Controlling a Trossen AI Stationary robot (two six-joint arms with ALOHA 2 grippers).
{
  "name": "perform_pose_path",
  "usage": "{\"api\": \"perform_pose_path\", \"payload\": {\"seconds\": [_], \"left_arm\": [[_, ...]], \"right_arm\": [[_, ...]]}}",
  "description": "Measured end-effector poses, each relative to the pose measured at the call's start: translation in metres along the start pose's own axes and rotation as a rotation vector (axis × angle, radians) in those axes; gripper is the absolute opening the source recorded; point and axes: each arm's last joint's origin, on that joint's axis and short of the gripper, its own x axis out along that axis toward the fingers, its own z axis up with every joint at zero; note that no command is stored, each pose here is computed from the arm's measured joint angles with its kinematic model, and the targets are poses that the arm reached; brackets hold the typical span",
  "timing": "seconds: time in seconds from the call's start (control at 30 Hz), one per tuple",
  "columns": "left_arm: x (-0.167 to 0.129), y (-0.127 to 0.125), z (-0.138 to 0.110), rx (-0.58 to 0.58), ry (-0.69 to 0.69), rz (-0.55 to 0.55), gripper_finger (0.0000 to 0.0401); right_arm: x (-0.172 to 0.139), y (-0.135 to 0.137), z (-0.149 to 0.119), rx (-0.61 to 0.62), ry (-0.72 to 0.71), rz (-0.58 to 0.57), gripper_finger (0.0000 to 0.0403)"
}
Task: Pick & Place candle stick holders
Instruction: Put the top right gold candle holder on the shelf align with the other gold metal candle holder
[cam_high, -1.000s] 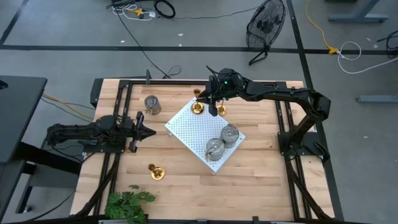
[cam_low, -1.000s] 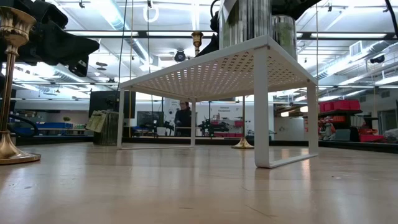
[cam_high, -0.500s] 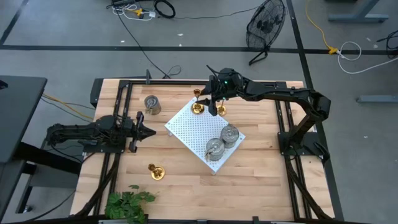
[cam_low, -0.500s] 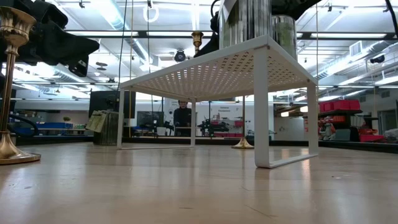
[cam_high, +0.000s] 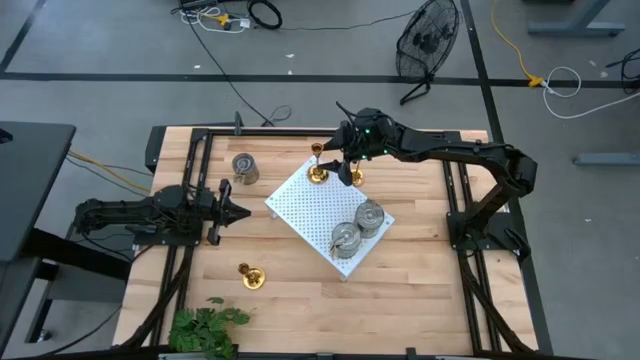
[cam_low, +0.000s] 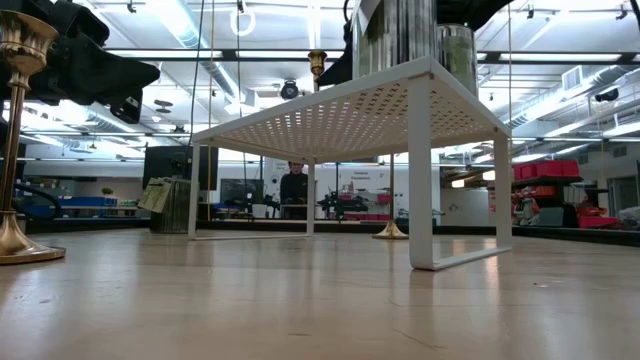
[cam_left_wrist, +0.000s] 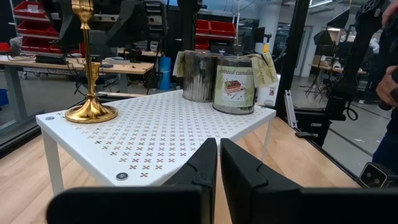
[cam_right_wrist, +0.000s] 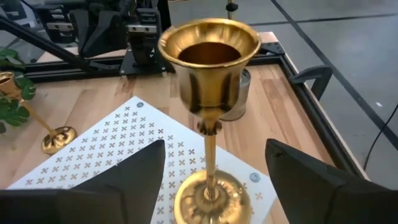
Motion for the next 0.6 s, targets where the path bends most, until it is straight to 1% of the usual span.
{"api": "perform_pose_path", "payload": {"seconds": [0.13, 0.37, 0.6], "left_arm": [[0.0, 0.0, 0.0, 0.0, 0.0, 0.0, 0.0025], [0.0, 0.0, 0.0, 0.0, 0.0, 0.0, 0.0025], [0.0, 0.0, 0.0, 0.0, 0.0, 0.0, 0.0025]], "right_arm": [[-0.007, 0.002, 0.004, -0.022, -0.007, -0.006, 0.0284], [-0.01, 0.002, 0.002, -0.011, 0.032, -0.061, 0.0285], [-0.014, 0.003, 0.0, -0.001, 0.065, -0.069, 0.0295]]}}
